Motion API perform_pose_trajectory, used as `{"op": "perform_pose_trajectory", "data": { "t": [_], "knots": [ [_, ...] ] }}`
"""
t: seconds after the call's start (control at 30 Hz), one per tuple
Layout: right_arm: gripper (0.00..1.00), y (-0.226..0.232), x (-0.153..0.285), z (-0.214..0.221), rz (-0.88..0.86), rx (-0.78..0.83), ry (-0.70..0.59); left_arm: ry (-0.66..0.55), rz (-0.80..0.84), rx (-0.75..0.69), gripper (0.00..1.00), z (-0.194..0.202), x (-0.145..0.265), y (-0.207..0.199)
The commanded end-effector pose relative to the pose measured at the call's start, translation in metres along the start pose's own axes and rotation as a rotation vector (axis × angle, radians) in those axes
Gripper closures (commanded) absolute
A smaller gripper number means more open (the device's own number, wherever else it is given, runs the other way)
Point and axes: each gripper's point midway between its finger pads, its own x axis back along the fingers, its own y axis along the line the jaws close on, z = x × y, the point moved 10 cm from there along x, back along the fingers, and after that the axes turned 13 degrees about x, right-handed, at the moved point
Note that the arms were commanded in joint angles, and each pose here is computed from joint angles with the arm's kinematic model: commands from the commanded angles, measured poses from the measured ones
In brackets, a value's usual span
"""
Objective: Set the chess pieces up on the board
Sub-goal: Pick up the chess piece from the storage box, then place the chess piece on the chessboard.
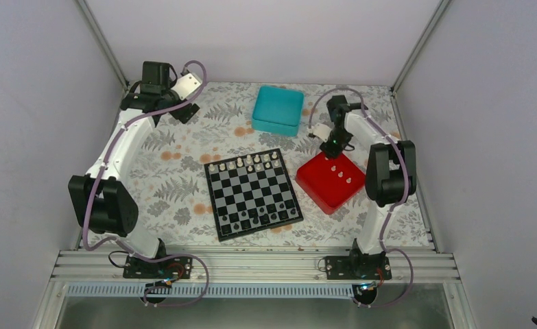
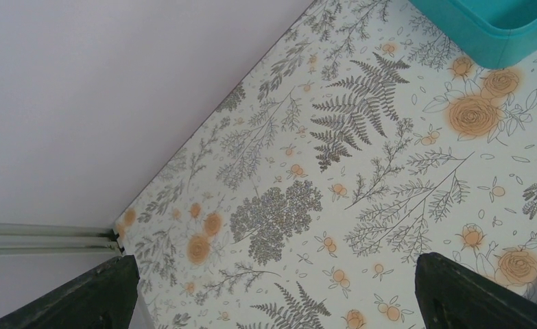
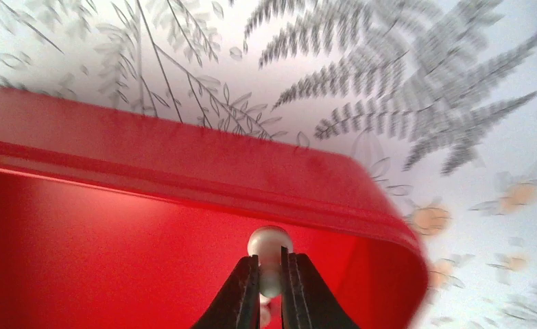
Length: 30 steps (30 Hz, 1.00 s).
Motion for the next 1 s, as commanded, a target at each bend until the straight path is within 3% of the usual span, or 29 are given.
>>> {"op": "perform_pose_trajectory", "data": {
  "t": [0.0,0.13,0.47,0.73,0.97],
  "knots": [
    [0.93,0.013,0.067,-0.027,0.103,0.053,-0.031,-0.032,-0.016,0.02,0.0,0.001,0.006,0.004],
    [0.93,0.032,0.094,-0.06,0.161,0.162,-0.088,-0.028,-0.029,0.044,0.0,0.006,0.005,0.01],
    [0.94,0.092,0.098,-0.169,0.102,0.49,-0.218,-0.028,-0.059,0.086,0.0,0.011,0.01,0.02],
    [0.95,0.163,0.06,-0.247,0.019,0.742,-0.24,-0.015,-0.066,0.104,0.0,0.02,0.012,0.018],
    [0.96,0.224,0.023,-0.279,-0.031,0.87,-0.273,0.009,-0.062,0.11,0.0,0.032,0.009,0.015]
  ]
}}
